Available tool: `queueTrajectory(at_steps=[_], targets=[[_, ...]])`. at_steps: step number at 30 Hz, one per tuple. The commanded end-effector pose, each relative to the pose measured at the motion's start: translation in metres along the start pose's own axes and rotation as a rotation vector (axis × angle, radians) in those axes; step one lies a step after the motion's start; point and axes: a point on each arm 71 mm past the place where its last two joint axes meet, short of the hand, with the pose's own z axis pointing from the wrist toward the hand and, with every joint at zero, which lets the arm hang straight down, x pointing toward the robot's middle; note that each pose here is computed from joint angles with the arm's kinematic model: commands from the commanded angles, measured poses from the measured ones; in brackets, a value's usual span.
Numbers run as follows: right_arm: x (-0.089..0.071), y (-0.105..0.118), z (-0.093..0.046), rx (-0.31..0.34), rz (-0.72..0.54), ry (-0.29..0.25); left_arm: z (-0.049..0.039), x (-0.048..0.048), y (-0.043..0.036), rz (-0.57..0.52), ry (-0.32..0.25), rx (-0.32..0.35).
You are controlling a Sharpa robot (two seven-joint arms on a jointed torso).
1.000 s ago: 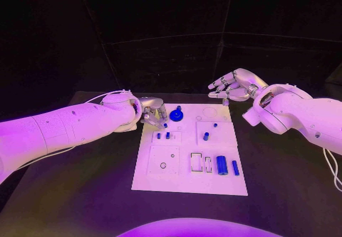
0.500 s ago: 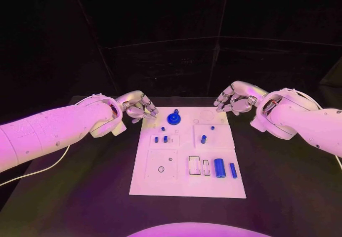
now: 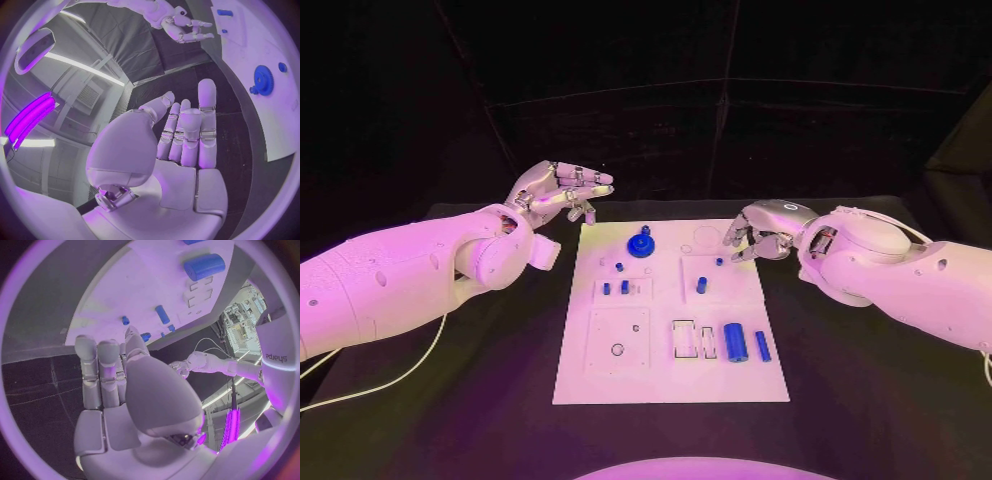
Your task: Assemble the parts on the task board
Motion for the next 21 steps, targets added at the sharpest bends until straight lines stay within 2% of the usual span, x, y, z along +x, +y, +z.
queueTrajectory(at_steps=[1,10,21], targets=[[0.005,0.006,0.003,-0.007,-0.073,0.014,-0.0006,0.0012,-0.005,-0.123,-0.028,0.064],[0.013,0.01,0.01,-0.004,-0.075,0.031,-0.0026,0.0032,-0.0042,-0.133,-0.026,0.06],[0.023,0.012,0.016,-0.001,-0.075,0.081,-0.0038,0.0031,-0.0036,-0.136,-0.022,0.052]])
